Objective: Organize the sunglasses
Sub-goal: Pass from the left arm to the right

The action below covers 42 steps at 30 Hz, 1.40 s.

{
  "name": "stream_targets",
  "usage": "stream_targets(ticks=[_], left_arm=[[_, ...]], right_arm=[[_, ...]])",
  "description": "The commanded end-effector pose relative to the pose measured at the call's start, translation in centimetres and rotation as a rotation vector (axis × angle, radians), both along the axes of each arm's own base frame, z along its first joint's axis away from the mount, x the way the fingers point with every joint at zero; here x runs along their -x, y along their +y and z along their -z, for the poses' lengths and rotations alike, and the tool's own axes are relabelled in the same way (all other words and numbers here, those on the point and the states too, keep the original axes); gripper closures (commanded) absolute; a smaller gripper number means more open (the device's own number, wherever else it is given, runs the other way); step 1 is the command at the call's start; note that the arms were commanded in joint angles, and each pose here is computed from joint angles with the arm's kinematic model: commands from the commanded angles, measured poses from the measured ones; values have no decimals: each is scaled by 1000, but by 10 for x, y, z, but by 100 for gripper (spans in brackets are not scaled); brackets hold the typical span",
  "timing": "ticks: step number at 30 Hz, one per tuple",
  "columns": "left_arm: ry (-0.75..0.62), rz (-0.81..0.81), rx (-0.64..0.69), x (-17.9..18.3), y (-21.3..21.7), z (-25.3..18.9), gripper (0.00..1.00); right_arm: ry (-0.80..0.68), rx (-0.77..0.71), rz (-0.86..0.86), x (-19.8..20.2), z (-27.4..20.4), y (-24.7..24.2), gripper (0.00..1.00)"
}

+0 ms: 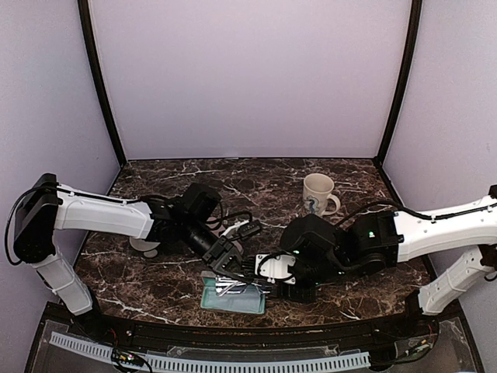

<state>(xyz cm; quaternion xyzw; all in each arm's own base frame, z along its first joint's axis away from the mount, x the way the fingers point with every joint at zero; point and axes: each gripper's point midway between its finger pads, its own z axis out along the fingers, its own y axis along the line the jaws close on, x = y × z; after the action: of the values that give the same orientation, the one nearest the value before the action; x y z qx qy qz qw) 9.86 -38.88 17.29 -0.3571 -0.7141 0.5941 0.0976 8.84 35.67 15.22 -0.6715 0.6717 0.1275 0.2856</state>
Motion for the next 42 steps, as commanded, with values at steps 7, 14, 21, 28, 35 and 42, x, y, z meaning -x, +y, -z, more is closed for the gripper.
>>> stream_targets(ticks=[7,14,21,28,35,42], left_arm=[[22,-5,26,2,3,-2,83],[34,-61,23,-5,8,5,83],[36,-263,-3,-34,21,8,84],[-68,-563,-56,-70,35,-5,83],[-167,-806,-74,-101,56,-11,83],[-185,-1016,23,-127,70,-30,83]], right_arm=[[-32,-30,76,-13,-4,8,40],[-46,-40,115,-18,-5,4,24],[-26,-80,178,-23,-11,2,17],[46,-226,340,-37,-29,16,15],[127,-424,641,-75,-45,33,15],[240,-532,676,-76,-46,64,16]])
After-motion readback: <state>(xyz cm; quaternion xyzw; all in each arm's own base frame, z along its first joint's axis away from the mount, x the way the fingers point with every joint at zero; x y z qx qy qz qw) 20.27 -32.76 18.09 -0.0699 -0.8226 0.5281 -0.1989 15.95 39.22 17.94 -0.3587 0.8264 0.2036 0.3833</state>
